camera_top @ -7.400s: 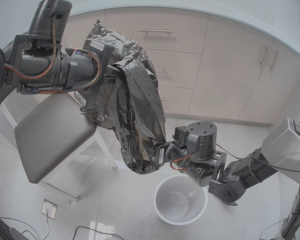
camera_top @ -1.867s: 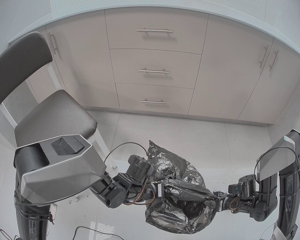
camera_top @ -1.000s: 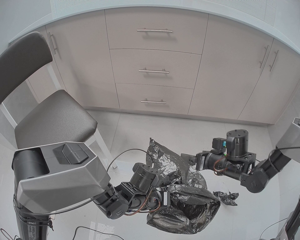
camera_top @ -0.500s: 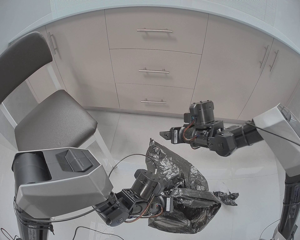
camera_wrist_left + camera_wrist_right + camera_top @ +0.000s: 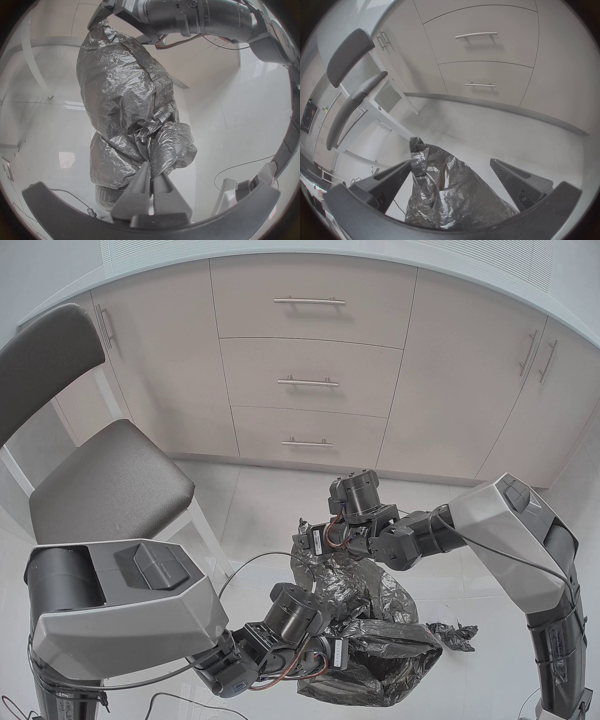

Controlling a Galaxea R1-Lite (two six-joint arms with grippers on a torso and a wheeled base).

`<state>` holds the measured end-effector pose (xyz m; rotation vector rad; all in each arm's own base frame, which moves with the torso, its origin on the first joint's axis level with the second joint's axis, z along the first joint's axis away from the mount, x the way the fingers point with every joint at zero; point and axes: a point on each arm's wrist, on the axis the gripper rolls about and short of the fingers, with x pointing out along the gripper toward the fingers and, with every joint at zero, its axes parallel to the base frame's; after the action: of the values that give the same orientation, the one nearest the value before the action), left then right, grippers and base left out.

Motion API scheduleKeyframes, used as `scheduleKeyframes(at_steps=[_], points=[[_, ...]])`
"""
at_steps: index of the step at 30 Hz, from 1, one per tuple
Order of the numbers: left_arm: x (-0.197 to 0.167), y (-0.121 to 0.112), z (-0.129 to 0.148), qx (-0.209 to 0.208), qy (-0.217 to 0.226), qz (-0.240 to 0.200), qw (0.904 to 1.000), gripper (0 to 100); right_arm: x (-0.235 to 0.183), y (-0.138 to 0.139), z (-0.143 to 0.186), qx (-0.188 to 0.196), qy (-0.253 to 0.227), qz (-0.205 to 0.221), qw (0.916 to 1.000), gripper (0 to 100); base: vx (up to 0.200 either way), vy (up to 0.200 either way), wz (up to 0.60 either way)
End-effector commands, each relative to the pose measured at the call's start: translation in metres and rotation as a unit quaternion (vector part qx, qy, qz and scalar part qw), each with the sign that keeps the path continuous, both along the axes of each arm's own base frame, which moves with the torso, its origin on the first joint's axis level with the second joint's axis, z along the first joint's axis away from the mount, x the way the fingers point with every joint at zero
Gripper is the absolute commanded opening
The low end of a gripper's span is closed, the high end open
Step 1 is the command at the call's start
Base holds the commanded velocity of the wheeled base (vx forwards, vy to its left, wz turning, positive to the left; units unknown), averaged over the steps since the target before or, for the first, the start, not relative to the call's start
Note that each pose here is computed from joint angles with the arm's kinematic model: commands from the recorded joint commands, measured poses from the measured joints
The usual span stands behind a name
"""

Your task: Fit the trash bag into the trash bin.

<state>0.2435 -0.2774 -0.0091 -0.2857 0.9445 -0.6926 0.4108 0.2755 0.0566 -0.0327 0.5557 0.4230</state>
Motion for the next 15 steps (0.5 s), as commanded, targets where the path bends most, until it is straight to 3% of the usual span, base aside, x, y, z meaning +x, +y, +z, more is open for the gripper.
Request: scheduleKeyframes(at_steps=[1, 15], points=[[-0.0002, -0.0001, -0.0005, 0.0, 0.001, 0.0, 1.0, 0, 0.0003, 0.0006, -0.0077, -0.005, 0.006, -0.001, 1.0, 100, 0.0, 0.0, 0.0], [0.0003, 0.0003, -0.0005, 0.0, 0.001, 0.001, 1.0, 0, -0.0009, -0.0024, -0.0136, -0.014, 0.013, -0.008, 0.9998, 100, 0.0, 0.0, 0.0]])
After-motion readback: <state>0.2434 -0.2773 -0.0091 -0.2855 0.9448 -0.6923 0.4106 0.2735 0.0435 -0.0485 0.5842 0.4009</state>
